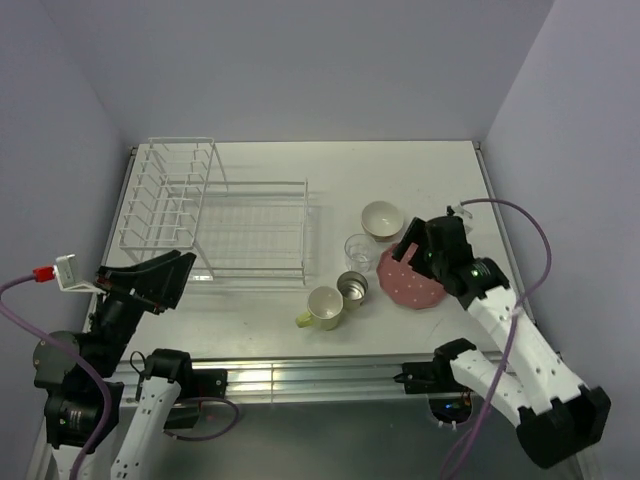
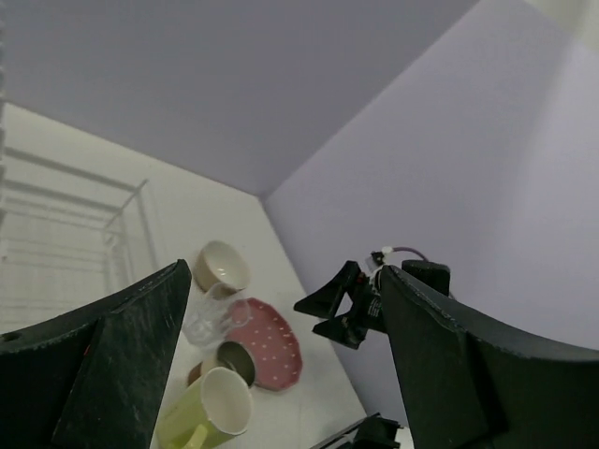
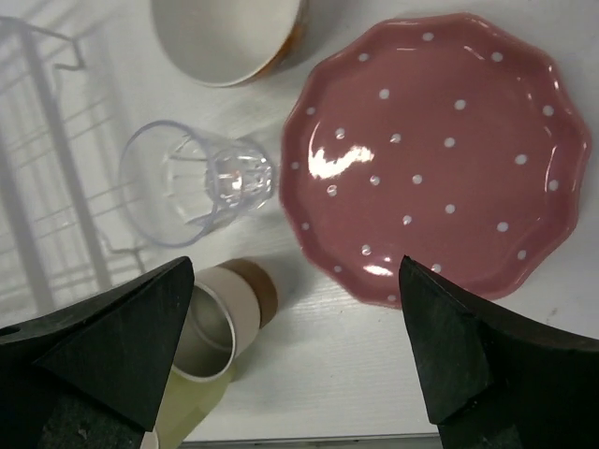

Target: Load the mixed dishes into the dish rack

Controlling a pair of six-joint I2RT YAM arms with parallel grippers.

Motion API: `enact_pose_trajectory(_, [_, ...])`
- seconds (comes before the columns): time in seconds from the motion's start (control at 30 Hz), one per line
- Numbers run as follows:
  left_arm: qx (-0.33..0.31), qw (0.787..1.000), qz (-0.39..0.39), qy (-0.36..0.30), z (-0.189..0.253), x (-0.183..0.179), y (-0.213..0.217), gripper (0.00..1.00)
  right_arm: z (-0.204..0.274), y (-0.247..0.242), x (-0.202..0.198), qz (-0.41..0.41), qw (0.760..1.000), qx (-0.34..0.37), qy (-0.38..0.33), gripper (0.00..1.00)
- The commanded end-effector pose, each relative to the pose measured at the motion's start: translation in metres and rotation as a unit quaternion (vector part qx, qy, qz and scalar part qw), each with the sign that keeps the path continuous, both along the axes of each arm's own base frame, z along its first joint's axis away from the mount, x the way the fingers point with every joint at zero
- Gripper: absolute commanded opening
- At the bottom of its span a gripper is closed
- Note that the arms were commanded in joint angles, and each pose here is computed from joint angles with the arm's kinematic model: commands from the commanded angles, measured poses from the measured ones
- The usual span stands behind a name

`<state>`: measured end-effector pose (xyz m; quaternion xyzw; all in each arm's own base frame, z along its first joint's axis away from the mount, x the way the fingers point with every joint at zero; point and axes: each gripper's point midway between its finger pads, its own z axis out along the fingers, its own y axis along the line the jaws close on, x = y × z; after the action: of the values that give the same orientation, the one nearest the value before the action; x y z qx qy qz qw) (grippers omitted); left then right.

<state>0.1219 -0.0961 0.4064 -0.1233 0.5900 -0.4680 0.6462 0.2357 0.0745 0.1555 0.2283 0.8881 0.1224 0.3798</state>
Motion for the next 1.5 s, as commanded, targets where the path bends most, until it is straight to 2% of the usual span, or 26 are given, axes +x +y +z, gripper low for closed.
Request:
enact_pose_trajectory(0.0, [0.041, 0.995, 0.063, 0.059, -0.025, 0.014, 0.018, 0.88, 0.011, -0.018, 0.027, -0.032, 0.998, -0.062, 0.008, 0.98])
enact_pose_trajectory(0.07, [0.047, 0.995, 0.06, 0.065, -0.027, 0.017, 0.017, 0.86, 0.024, -0.022, 0.046, -0.045, 0.996, -0.074, 0.003, 0.99])
enact_pose_trajectory(0.1, [0.052, 0.995, 0.052, 0.072, -0.029, 0.019, 0.014, 0.84, 0.016, -0.026, 0.057, -0.05, 0.995, -0.087, 0.025, 0.98])
enact_pose_trajectory(0.17, [0.059, 0.994, 0.046, 0.075, -0.027, 0.02, 0.012, 0.83, 0.012, -0.026, 0.08, -0.046, 0.994, -0.088, 0.044, 0.91])
enact_pose_trajectory(0.2, [0.064, 0.994, 0.041, 0.082, -0.028, 0.023, 0.01, 0.82, 0.012, -0.027, 0.088, -0.04, 0.994, -0.088, 0.051, 0.81])
enact_pose_trajectory(0.27, [0.069, 0.994, 0.036, 0.079, -0.023, 0.021, 0.009, 0.81, 0.008, -0.03, 0.109, -0.041, 0.994, -0.074, 0.068, 0.71])
enact_pose_trajectory(0.37, [0.072, 0.994, 0.028, 0.075, -0.017, 0.02, 0.006, 0.79, 0.01, -0.023, 0.13, -0.022, 0.995, -0.062, 0.072, 0.7])
enact_pose_trajectory(0.43, [0.075, 0.995, 0.014, 0.072, -0.014, 0.02, 0.001, 0.77, -0.004, -0.018, 0.141, -0.012, 0.993, -0.063, 0.097, 0.67])
enact_pose_trajectory(0.57, [0.076, 0.995, -0.035, 0.062, -0.004, 0.019, -0.015, 0.71, -0.031, -0.01, 0.154, 0.005, 0.99, -0.059, 0.129, 0.66])
enact_pose_trajectory(0.63, [0.08, 0.993, -0.053, 0.07, -0.004, 0.025, -0.021, 0.66, -0.038, -0.007, 0.158, 0.013, 0.989, -0.056, 0.135, 0.63])
enact_pose_trajectory(0.93, [0.109, 0.983, -0.104, 0.107, -0.008, 0.054, -0.04, 0.61, -0.077, -0.004, 0.17, 0.018, 0.984, -0.059, 0.167, 0.58])
enact_pose_trajectory(1.03, [0.117, 0.979, -0.116, 0.121, -0.013, 0.065, -0.044, 0.6, -0.084, -0.005, 0.176, 0.018, 0.983, -0.069, 0.171, 0.5])
enact_pose_trajectory(1.13, [0.127, 0.976, -0.123, 0.129, -0.014, 0.077, -0.047, 0.59, -0.09, -0.009, 0.182, 0.015, 0.981, -0.082, 0.175, 0.35])
enact_pose_trajectory(1.27, [0.134, 0.974, -0.121, 0.14, -0.014, 0.091, -0.05, 0.59, -0.094, -0.011, 0.185, 0.011, 0.98, -0.09, 0.177, 0.04])
enact_pose_trajectory(1.3, [0.137, 0.973, -0.124, 0.139, -0.011, 0.092, -0.052, 0.59, -0.091, -0.012, 0.188, 0.009, 0.98, -0.092, 0.174, 0.0])
enact_pose_trajectory(1.47, [0.155, 0.967, -0.13, 0.157, -0.012, 0.112, -0.076, 0.59, -0.066, -0.022, 0.198, -0.008, 0.981, -0.123, 0.147, 0.0])
